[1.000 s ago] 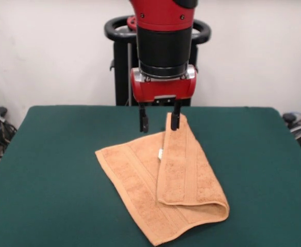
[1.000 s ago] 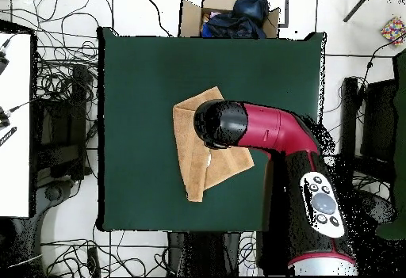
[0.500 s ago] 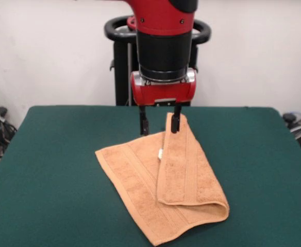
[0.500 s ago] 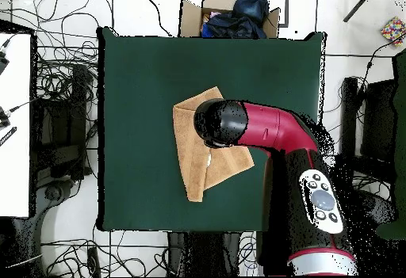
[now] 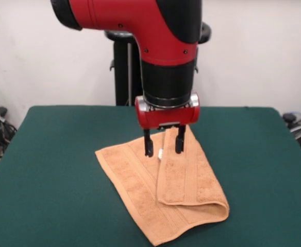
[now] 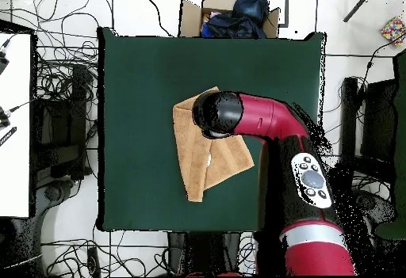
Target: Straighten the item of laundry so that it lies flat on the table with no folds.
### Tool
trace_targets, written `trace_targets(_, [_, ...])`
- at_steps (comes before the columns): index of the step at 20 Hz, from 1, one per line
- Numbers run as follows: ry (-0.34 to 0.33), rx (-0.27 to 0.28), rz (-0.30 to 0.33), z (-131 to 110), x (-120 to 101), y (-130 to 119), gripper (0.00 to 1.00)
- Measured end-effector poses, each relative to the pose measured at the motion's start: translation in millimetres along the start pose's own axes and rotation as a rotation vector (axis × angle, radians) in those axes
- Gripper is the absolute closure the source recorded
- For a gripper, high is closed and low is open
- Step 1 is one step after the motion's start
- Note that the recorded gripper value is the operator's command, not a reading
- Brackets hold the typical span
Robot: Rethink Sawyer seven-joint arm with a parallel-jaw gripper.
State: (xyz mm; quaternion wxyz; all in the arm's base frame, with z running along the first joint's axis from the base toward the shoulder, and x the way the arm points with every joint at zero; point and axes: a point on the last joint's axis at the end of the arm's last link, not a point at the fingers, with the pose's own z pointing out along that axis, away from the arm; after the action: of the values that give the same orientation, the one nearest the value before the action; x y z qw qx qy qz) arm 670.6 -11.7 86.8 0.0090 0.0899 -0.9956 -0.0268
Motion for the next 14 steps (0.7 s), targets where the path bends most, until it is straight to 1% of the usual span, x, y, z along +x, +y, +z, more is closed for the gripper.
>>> trace_targets(8, [0.013,-0.011,-0.008,18,-4,7,0.0])
trace_targets(14, [0.019,-0.015,-0.009,22,-3,8,0.0])
